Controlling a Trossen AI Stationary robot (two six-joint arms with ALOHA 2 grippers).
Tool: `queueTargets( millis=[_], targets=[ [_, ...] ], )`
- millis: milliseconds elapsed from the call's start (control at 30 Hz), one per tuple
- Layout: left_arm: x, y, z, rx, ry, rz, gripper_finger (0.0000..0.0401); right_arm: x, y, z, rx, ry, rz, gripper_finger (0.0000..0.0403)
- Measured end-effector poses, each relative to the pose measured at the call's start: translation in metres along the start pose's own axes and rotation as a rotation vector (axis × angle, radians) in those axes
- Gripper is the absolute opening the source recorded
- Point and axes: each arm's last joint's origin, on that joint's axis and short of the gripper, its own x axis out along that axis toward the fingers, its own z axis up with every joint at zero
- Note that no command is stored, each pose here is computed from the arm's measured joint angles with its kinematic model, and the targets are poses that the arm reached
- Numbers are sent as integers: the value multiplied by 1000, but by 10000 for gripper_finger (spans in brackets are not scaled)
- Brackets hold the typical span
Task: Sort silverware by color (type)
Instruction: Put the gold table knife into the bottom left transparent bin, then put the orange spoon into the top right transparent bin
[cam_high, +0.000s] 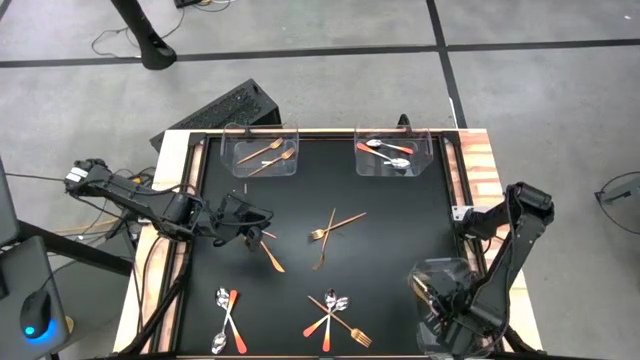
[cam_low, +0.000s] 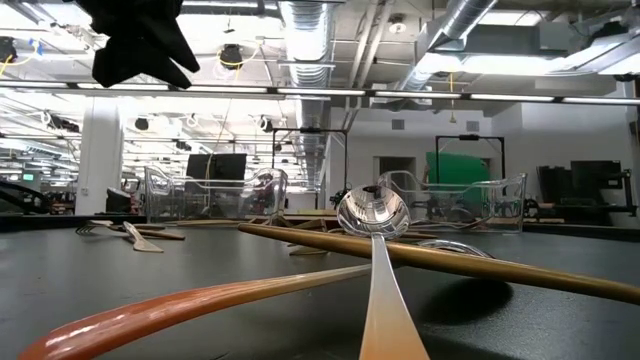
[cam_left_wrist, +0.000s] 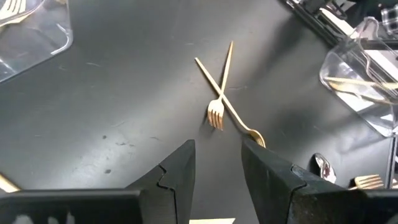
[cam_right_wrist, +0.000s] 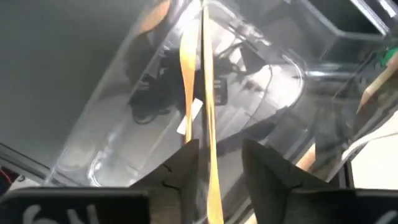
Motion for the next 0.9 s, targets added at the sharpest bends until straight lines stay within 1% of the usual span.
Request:
queueTargets(
  millis=[67,133,267,433,533,633,767,833,900],
  targets=[
    [-1,-1,-1,-6,-7,0,118,0,3,7,20,-16,11,154],
    [-1,-1,-1,-12,-16,4,118,-1,8,14,17,-57,53,158],
    [-1,-1,-1,-15,-21,3,118,-12,29,36,-33,-175,229,154],
    [-1,-1,-1,-15,-32,10,118,-24,58,74,-69,-336,441,142],
    [-1,-1,0,-15,-41,16,118,-28,71,99,-89,-386,540,139],
    [-1,-1,0,-15,-38,14,118,-26,83,122,-112,-418,654,140],
    [-1,-1,-1,-17,-4,-7,118,-26,88,145,-121,-443,711,143],
    [-1,-2,-3,-16,22,-24,118,-25,87,153,-116,-439,707,144],
    [-2,-3,-4,-9,32,-35,118,-17,91,161,-113,-415,694,146]
  ],
)
